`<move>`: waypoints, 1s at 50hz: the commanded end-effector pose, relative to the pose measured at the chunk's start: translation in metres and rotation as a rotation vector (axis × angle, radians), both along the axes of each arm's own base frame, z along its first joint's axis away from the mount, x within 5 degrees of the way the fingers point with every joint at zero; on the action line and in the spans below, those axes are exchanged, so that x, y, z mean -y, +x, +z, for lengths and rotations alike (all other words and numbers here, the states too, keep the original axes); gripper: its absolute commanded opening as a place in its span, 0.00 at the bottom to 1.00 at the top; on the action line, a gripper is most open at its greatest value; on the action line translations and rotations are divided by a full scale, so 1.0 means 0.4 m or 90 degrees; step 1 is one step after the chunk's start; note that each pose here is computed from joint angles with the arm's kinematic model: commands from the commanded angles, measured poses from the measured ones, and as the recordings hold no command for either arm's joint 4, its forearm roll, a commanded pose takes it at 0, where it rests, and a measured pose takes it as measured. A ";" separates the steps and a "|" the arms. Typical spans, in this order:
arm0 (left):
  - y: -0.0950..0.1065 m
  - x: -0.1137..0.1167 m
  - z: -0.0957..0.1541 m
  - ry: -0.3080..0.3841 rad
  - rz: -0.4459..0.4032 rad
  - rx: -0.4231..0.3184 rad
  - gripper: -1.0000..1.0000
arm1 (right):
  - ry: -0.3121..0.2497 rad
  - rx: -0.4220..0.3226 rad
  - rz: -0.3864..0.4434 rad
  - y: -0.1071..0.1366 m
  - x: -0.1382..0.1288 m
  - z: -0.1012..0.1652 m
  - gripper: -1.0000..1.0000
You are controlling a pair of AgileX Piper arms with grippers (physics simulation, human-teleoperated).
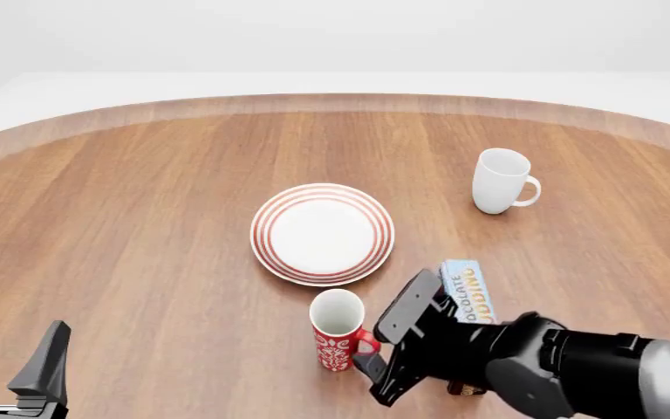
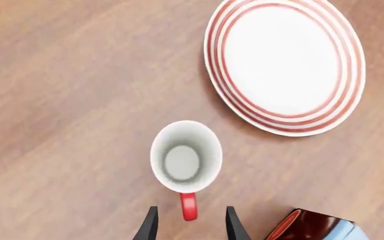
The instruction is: Pick up the red mug and put it on the plate
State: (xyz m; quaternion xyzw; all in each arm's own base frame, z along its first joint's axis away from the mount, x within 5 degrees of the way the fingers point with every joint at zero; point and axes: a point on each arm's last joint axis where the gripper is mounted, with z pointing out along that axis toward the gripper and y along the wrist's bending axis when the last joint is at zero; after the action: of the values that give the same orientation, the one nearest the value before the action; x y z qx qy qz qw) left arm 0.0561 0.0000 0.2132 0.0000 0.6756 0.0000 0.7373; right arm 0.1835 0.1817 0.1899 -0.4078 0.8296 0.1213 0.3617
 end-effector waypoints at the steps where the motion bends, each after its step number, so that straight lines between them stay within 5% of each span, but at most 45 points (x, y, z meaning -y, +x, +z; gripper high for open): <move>1: 0.000 0.000 0.000 0.000 0.000 0.000 1.00 | -0.002 -0.007 0.001 -0.001 -0.006 -0.019 1.00; 42: 0.000 0.000 0.000 0.000 0.000 0.000 1.00 | -0.013 -0.023 0.004 0.002 -0.019 -0.085 1.00; 43: 0.000 0.000 0.000 0.000 0.000 0.000 1.00 | -0.012 -0.024 0.004 0.001 -0.019 -0.085 0.00; 50: 0.000 0.000 0.000 0.000 0.000 0.000 1.00 | -0.012 -0.024 0.005 -0.005 -0.015 -0.082 0.00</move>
State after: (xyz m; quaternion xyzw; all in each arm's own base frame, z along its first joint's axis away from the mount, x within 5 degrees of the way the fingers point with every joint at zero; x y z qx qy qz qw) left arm 0.0561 0.0000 0.2132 0.0000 0.6756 0.0000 0.7373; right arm 0.1845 0.1886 0.1618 -0.3986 0.8393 0.1272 0.3471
